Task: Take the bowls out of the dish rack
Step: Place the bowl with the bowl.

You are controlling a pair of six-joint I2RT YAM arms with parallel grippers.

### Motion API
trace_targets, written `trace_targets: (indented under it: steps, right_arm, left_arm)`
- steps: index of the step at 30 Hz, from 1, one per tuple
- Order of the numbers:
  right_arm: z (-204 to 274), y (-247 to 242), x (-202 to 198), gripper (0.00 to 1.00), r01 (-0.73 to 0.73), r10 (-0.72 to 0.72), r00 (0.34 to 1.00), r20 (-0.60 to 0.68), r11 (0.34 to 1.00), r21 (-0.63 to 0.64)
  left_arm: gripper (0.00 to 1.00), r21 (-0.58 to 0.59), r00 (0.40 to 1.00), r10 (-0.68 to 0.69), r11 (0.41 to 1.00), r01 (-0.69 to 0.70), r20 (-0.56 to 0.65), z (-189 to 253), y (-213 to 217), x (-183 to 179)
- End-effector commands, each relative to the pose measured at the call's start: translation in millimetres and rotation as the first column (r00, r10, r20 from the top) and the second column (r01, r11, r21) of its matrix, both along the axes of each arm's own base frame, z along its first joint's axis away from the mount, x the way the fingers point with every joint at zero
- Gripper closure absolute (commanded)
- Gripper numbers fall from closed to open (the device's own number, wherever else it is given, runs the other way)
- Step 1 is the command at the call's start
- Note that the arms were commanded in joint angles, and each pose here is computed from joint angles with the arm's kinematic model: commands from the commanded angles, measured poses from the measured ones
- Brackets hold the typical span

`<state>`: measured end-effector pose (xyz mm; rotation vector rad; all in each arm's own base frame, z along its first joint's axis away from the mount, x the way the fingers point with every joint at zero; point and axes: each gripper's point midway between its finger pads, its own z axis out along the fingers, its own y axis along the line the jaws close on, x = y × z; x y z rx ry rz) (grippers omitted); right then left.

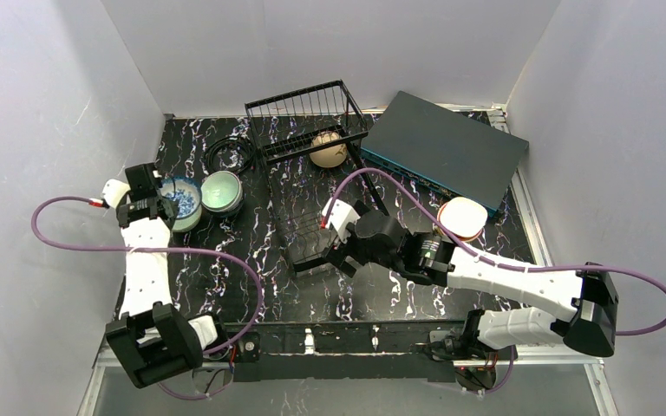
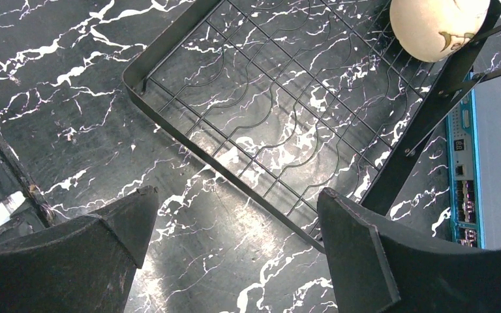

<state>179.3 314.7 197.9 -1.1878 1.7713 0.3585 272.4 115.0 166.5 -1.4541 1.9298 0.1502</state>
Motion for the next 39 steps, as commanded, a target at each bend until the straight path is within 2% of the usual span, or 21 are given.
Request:
trace_targets:
  steps: [1,10,18,25,36,39]
  right_arm:
    - [7.6,-1.3,0.5,0.01,0.016,-0.016,1.0,-0.006,1.0,0.022]
    - [5.0,-0.6,2.3,0.01,0.019,-0.019,1.0,-0.004,1.0,0.006]
    - [0.3,2.7,4.5,0.01,0.016,-0.016,1.0,-0.004,1.0,-0.022]
    - [-0.9,3.6,5.1,0.01,0.015,-0.015,1.0,-0.004,1.0,-0.028]
    - [-5.7,3.4,3.3,0.01,0.011,-0.012,1.0,-0.015,0.999,-0.034]
    - [-6.8,2.5,2.4,0.01,0.011,-0.012,1.0,-0.019,0.999,-0.034]
  left_arm:
    - [1.0,0.023,0.99,0.096,0.995,-0.098,0.101,9.1,22.0,12.7]
    - [1.0,0.066,0.983,0.174,0.982,-0.178,0.065,-3.4,46.4,13.5]
    - [1.0,-0.023,0.987,0.159,0.987,-0.159,-0.012,-32.1,46.1,22.4]
    - [0.99,-0.067,0.992,0.123,0.99,-0.125,-0.024,-47.2,42.2,31.7]
    - [0.89,-0.095,0.991,0.114,0.988,-0.121,-0.069,-61.6,39.7,31.1]
    - [0.8,-0.1,0.992,0.107,0.989,-0.113,-0.068,-61.0,38.1,31.6]
